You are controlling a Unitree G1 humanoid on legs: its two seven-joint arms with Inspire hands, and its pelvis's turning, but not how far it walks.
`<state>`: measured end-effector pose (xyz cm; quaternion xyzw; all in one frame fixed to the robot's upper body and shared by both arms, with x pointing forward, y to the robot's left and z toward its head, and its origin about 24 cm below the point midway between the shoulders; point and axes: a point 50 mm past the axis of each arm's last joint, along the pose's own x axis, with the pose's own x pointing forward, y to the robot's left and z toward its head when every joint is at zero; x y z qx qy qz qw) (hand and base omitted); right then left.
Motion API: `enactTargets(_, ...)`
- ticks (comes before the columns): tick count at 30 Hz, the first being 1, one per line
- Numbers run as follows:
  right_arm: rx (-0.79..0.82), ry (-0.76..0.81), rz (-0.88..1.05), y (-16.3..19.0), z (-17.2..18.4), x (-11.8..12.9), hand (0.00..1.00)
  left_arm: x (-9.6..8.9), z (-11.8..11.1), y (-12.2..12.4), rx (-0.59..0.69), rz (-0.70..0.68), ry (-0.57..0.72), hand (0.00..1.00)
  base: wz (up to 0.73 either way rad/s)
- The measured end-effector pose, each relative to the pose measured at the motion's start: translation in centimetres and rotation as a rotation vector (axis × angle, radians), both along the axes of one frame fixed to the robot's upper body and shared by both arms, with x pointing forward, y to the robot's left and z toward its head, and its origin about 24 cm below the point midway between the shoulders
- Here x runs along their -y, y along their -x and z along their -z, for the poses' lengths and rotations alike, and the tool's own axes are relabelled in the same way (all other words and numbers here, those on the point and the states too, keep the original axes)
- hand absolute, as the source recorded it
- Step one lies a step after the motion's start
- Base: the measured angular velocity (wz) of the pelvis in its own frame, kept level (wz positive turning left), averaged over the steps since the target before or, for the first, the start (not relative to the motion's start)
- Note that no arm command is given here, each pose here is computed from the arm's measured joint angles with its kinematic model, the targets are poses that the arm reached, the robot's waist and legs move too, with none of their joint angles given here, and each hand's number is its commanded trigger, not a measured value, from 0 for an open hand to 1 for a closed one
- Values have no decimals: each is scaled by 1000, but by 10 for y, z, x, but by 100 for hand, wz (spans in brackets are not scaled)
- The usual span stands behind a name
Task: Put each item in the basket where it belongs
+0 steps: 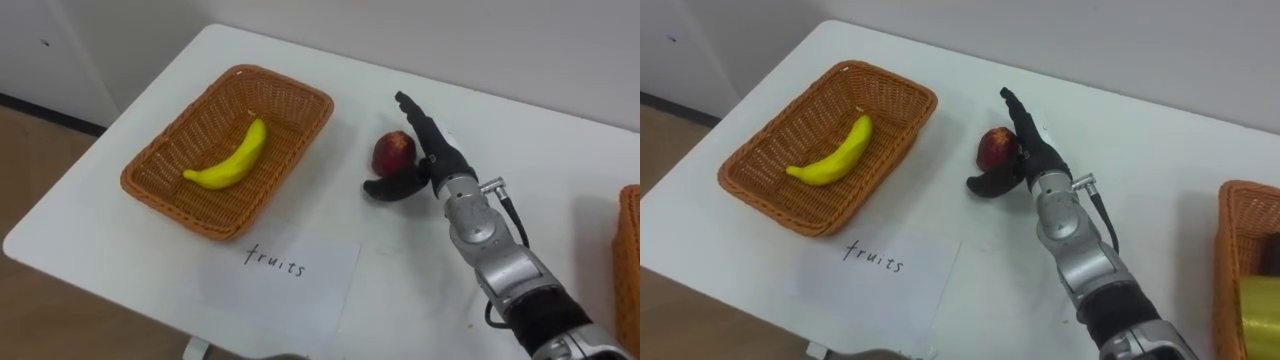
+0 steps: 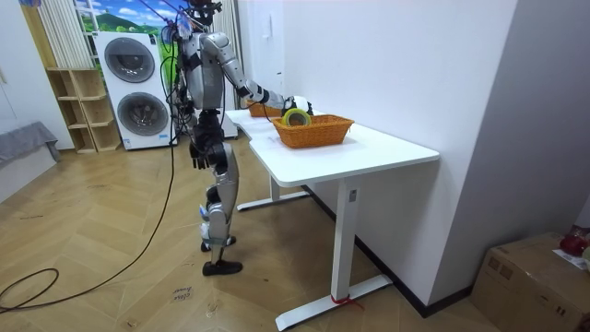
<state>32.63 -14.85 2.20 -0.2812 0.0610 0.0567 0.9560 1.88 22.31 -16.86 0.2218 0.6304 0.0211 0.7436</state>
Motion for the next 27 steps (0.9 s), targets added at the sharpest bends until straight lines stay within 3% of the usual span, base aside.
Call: enactTargets(27, -68, -29, -1, 2, 8, 9, 0, -1, 0, 0, -7, 14, 5, 0, 0)
